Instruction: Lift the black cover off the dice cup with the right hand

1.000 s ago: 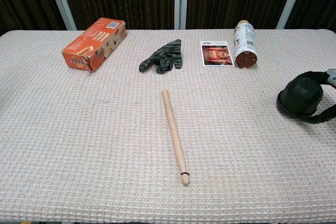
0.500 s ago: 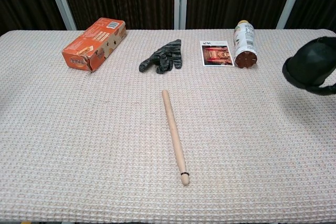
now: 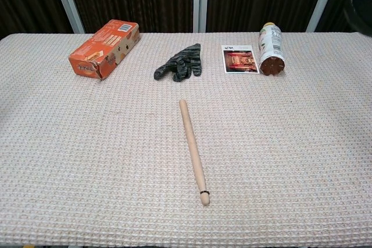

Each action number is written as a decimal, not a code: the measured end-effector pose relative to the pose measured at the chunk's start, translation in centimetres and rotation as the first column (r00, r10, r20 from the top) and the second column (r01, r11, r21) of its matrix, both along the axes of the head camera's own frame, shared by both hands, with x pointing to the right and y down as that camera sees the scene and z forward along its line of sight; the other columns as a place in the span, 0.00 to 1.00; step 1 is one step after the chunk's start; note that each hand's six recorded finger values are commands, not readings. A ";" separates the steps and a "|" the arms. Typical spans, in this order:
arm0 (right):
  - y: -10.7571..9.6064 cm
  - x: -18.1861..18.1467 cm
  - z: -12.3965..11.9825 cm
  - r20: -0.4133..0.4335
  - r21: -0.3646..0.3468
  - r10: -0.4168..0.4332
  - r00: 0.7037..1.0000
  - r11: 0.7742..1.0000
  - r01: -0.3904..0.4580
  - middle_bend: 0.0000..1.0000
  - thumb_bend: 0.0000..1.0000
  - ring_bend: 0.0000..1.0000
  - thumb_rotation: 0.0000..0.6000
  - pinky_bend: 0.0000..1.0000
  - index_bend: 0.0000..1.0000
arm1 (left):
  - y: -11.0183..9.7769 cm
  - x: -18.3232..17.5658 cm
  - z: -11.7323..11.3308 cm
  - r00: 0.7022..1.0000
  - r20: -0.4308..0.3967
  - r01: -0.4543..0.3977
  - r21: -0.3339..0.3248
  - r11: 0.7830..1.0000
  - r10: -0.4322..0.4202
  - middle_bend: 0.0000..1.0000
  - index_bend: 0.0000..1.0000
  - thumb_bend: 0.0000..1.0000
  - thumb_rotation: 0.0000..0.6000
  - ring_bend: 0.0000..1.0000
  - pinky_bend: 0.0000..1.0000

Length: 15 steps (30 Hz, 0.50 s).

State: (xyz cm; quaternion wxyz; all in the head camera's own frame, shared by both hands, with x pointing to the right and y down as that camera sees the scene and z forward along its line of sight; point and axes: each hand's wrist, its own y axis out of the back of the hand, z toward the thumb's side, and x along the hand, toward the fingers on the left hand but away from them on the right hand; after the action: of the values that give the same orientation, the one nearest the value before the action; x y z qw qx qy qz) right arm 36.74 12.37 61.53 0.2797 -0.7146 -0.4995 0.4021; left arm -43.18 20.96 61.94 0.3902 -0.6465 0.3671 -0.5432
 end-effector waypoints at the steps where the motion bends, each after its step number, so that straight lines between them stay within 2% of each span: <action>1: 0.2 0.8 1.0 -0.036 -0.027 0.008 0.999 1.000 -0.009 0.39 0.17 0.04 1.00 0.00 0.33 | 0.0 -0.1 0.0 1.000 0.001 0.002 -0.001 1.000 -0.002 0.12 0.13 0.12 1.00 0.00 0.18; 4: 1.1 4.0 4.1 -0.158 -0.116 0.043 0.986 0.991 -0.061 0.39 0.17 0.04 1.00 0.00 0.33 | 0.1 -0.4 0.1 1.000 0.006 0.009 -0.006 1.000 -0.009 0.12 0.13 0.12 1.00 0.00 0.18; 6: 1.8 6.5 5.9 -0.220 -0.175 0.073 0.973 0.978 -0.113 0.39 0.17 0.04 1.00 0.00 0.33 | 0.1 -0.4 0.3 1.000 0.007 0.009 -0.011 1.000 -0.009 0.12 0.13 0.12 1.00 0.00 0.18; 8: 2.2 7.9 6.6 -0.244 -0.204 0.089 0.966 0.969 -0.140 0.39 0.17 0.04 1.00 0.00 0.33 | 0.0 -0.3 0.3 1.000 0.004 0.004 -0.009 1.000 -0.004 0.12 0.13 0.12 1.00 0.00 0.18; 11: 2.0 7.6 5.9 -0.210 -0.190 0.087 0.974 0.973 -0.128 0.39 0.17 0.04 1.00 0.00 0.33 | -0.2 0.2 0.2 1.000 -0.003 -0.006 0.001 1.000 0.006 0.12 0.13 0.12 1.00 0.00 0.18; 14: 1.3 5.3 3.0 -0.094 -0.100 0.072 0.993 0.992 -0.081 0.40 0.17 0.04 1.00 0.00 0.33 | -0.3 0.4 0.1 1.000 -0.003 -0.008 0.008 1.000 0.008 0.12 0.13 0.12 1.00 0.00 0.18; 15: 0.9 4.2 1.4 -0.039 -0.048 0.063 0.997 0.997 -0.065 0.40 0.17 0.04 1.00 0.00 0.33 | -0.3 0.3 0.0 1.000 -0.003 -0.006 0.009 1.000 0.006 0.12 0.13 0.12 1.00 0.00 0.18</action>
State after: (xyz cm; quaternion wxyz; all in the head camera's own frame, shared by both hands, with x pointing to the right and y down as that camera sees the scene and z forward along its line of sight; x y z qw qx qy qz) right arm 40.96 13.27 62.90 0.2584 -0.6972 -0.5066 0.4363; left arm -42.83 20.69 61.99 0.3943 -0.6467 0.3678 -0.5395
